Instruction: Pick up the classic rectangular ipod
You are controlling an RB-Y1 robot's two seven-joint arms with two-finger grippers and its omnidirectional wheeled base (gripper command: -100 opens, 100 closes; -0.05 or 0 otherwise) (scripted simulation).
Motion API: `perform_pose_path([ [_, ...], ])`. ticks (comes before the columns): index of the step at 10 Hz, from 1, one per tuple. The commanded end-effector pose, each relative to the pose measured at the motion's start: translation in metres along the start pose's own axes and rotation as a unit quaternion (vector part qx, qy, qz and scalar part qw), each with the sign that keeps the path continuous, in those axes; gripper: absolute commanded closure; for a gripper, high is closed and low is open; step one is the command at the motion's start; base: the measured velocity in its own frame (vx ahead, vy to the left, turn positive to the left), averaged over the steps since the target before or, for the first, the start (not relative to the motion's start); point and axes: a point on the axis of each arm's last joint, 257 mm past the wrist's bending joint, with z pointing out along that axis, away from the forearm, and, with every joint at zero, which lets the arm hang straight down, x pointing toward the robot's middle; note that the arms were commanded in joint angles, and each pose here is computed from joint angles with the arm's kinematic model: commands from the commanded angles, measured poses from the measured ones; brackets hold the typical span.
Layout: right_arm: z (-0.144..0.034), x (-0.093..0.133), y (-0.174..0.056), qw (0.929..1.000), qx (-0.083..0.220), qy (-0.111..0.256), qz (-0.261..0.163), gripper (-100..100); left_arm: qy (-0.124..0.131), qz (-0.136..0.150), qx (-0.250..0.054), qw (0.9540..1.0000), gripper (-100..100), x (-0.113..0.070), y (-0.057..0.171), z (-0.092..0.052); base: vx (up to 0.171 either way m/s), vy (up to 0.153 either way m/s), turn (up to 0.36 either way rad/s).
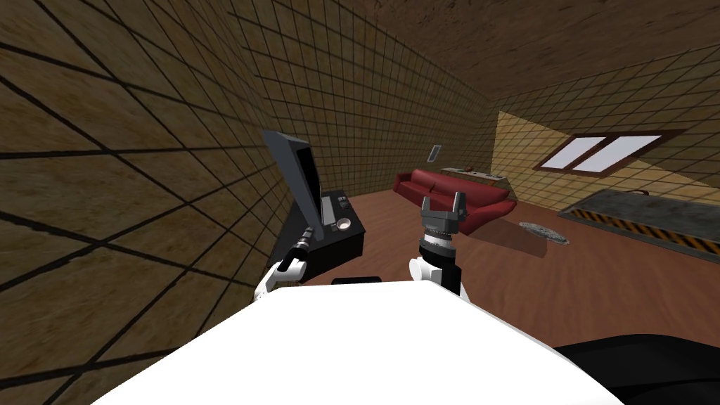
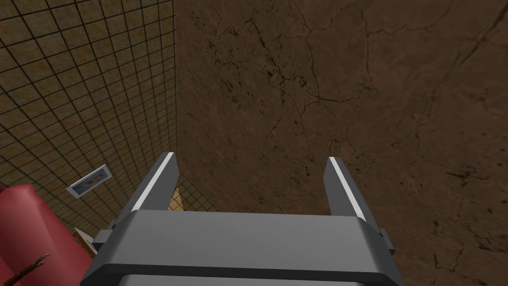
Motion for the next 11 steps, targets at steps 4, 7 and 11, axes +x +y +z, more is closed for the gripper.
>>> perform_pose_path([
  [4,0.0,0.0,0.0,1.0,0.0,0.0,0.0,0,0.025,0.044,-0.084,0.9952,-100,0.007,0.071,0.002,0.038,-0.079,-0.046],
  [7,0.0,0.0,0.0,1.0,0.0,0.0,0.0,0,0.039,0.079,-0.137,0.9866,-100,0.004,0.118,-0.001,0.059,-0.098,-0.066],
  [11,0.0,0.0,0.0,1.0,0.0,0.0,0.0,0,0.051,0.115,-0.192,0.9734,-100,-0.005,0.167,-0.01,0.059,-0.09,-0.066],
])
